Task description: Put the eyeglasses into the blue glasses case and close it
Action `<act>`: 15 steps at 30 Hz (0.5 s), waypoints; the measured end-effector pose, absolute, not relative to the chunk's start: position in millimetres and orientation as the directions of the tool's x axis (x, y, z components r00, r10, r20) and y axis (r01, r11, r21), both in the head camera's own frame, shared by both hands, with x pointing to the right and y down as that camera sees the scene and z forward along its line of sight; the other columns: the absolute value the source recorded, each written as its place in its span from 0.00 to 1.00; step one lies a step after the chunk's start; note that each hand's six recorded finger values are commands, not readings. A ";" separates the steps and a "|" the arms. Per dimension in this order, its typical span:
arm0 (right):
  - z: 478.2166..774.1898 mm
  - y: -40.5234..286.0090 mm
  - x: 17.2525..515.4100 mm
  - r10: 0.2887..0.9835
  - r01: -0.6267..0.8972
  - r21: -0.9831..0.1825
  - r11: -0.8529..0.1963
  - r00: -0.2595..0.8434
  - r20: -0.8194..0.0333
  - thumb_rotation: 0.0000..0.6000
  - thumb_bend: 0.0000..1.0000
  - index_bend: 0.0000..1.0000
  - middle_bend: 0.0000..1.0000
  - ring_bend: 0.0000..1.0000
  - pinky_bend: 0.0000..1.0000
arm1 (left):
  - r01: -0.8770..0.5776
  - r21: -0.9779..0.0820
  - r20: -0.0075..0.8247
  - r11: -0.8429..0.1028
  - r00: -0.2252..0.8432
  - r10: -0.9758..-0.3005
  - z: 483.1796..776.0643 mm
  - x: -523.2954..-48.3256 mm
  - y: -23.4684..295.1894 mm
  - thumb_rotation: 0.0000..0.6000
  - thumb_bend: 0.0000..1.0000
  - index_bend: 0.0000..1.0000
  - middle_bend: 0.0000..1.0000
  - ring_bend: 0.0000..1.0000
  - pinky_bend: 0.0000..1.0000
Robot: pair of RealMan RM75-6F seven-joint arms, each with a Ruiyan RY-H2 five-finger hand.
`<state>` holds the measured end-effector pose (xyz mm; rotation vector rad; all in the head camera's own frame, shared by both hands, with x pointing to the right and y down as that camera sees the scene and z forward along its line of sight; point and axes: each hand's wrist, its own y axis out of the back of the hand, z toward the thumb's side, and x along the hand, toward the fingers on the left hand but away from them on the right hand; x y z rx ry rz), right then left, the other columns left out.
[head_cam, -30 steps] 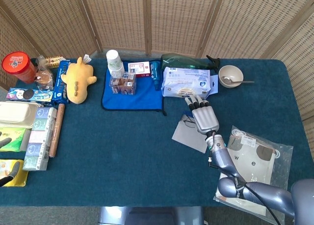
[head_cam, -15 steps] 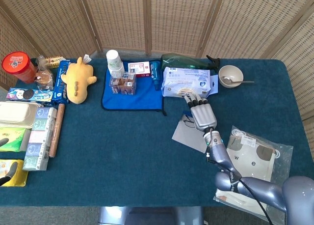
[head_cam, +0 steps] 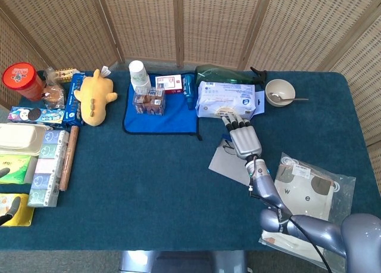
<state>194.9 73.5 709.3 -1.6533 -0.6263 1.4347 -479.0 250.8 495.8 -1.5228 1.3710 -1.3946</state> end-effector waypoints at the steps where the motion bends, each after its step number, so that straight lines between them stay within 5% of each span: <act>1: 707.3 74.4 193.8 0.810 -0.147 -0.840 -0.522 0.225 -0.542 1.00 0.25 0.00 0.03 0.02 0.20 | -0.262 -0.934 0.278 -0.241 -0.112 -0.954 496.0 -478.7 250.8 1.00 0.29 0.22 0.12 0.00 0.00; 15: 702.9 95.6 194.9 0.795 -0.161 -0.831 -0.533 0.240 -0.557 1.00 0.25 0.00 0.03 0.02 0.20 | -0.262 -0.936 0.274 -0.236 -0.120 -0.954 494.3 -481.0 253.3 1.00 0.30 0.22 0.12 0.00 0.00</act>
